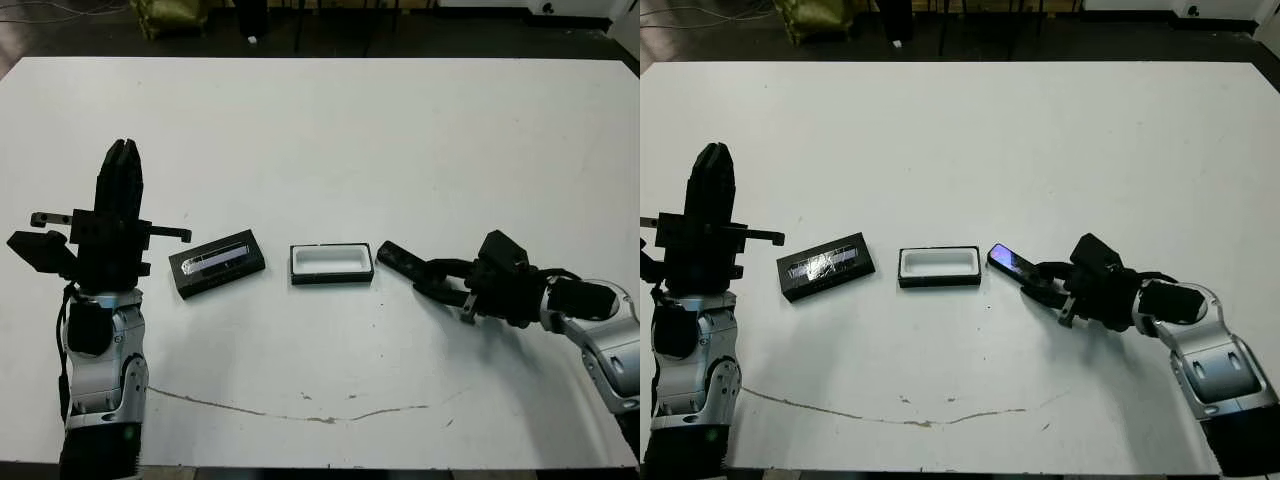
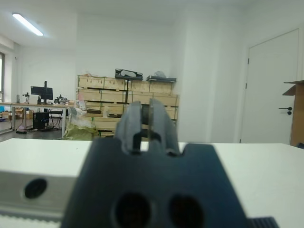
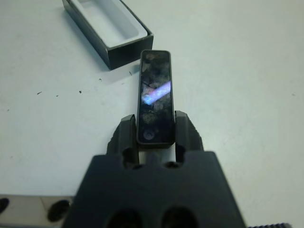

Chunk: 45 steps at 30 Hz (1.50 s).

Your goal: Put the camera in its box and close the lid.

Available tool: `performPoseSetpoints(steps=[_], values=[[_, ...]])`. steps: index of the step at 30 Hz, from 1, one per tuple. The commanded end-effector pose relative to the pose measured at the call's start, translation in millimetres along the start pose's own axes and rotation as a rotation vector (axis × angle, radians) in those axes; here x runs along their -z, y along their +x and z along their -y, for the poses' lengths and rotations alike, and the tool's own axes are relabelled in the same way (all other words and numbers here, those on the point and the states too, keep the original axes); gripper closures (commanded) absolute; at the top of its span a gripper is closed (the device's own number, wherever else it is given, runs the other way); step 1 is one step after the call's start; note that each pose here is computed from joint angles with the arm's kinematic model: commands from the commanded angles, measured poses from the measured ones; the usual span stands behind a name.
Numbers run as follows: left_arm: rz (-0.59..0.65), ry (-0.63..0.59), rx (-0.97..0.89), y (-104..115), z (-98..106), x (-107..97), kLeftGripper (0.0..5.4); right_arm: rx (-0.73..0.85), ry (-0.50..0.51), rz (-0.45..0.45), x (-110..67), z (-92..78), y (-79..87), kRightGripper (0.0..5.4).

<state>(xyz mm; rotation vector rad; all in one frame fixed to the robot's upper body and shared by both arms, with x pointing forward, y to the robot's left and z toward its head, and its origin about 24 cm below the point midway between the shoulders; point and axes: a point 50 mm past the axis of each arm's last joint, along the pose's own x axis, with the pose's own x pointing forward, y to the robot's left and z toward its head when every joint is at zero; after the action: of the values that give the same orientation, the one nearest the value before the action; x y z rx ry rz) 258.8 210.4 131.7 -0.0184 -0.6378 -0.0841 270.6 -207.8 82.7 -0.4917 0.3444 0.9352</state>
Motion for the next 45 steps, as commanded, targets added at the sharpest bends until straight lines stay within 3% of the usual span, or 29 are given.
performPoseSetpoints(steps=[1, 8, 12, 18, 21, 24, 28, 31, 34, 40, 45], values=[[-0.037, 0.010, -0.011, -6, -3, 4, 5.40, -0.038, 0.056, -0.062, 22.6, -10.8, 4.9, 5.13], [-0.037, -0.003, -0.009, -5, -3, 4, 5.40, 0.024, 0.066, -0.058, 27.7, -13.6, 4.9, 5.17], [-0.040, -0.005, -0.010, -6, -3, 5, 5.40, 0.075, 0.043, -0.087, 18.4, -7.0, 0.1, 5.17], [-0.042, -0.004, -0.008, -6, -3, 5, 5.40, 0.132, 0.001, -0.018, -6.3, 24.0, -9.2, 5.19], [-0.041, -0.008, -0.008, -6, -2, 5, 5.40, 0.119, 0.086, 0.100, -18.3, 46.8, -11.3, 5.20], [-0.044, -0.006, -0.008, -6, -2, 6, 5.40, 0.105, 0.107, 0.138, -31.0, 63.3, -13.1, 5.20], [-0.042, 0.003, -0.006, -7, -2, 5, 5.40, 0.046, 0.156, 0.199, -45.7, 76.8, -12.5, 5.20], [-0.043, 0.012, -0.004, -7, -2, 5, 5.40, -0.010, 0.135, 0.231, -52.7, 82.4, -7.9, 5.20], [-0.047, 0.009, -0.007, -7, -2, 5, 5.40, -0.078, 0.143, 0.219, -57.1, 87.6, -1.7, 5.21], [-0.048, 0.001, -0.001, -6, 0, 6, 5.40, -0.163, 0.005, 0.158, -69.6, 88.0, 12.7, 5.21], [-0.051, 0.017, 0.000, -5, 1, 6, 5.40, -0.234, -0.050, 0.098, -75.8, 82.8, 25.5, 5.21]])
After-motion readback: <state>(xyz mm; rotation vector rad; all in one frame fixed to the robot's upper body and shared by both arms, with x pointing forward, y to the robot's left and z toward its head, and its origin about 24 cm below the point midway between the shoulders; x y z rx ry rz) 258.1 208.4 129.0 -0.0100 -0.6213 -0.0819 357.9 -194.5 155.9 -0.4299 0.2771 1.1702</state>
